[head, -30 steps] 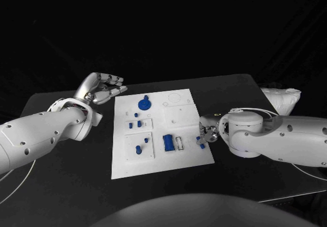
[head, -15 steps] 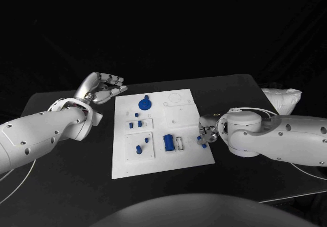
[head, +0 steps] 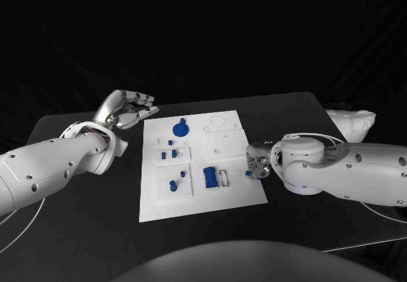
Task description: Assemble the parts on the task board
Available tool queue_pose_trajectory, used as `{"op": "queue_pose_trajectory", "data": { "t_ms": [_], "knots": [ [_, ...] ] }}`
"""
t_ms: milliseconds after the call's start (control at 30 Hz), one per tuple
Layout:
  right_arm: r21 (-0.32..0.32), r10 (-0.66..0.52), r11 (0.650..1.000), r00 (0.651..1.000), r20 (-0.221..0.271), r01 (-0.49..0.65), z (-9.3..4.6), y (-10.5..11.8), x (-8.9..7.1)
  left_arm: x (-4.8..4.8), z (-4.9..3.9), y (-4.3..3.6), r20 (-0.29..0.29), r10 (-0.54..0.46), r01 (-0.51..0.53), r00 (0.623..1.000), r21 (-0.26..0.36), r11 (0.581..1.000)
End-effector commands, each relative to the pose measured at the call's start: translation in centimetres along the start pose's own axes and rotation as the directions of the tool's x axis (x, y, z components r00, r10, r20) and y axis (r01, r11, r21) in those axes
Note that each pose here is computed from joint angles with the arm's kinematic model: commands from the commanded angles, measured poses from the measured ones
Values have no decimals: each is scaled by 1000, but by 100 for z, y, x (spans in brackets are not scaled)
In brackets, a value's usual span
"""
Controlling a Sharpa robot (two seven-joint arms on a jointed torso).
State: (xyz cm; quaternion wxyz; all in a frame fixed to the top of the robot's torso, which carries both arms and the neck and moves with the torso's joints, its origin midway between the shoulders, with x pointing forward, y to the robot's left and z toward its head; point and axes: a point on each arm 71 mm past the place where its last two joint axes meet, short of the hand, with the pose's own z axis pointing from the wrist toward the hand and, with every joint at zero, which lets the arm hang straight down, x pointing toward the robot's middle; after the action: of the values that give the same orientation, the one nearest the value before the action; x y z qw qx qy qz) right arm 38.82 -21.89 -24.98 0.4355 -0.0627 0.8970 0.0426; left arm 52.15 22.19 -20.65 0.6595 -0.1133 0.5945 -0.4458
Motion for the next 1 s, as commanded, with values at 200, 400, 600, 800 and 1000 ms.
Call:
{"op": "queue_pose_trajectory", "data": {
  "t_ms": [200,400,600,800,1000],
  "knots": [
    [93,97,991,994,-41,-93,7,-118,98,10,1,-11,-11,-4,4,1000,6,1000],
    [79,195,978,980,-48,-191,-16,-135,111,5,-3,-7,-10,-6,6,1000,3,1000],
    [65,296,954,953,-65,-292,-48,-138,81,3,-4,-5,-9,-7,7,1000,2,1000],
    [56,400,916,913,-78,-397,-58,-132,3,8,-1,-9,-11,-7,7,1000,2,1000],
    [58,476,879,874,-94,-473,-44,-132,-32,9,-1,-9,-11,-7,7,1000,2,1000]
  ]
}}
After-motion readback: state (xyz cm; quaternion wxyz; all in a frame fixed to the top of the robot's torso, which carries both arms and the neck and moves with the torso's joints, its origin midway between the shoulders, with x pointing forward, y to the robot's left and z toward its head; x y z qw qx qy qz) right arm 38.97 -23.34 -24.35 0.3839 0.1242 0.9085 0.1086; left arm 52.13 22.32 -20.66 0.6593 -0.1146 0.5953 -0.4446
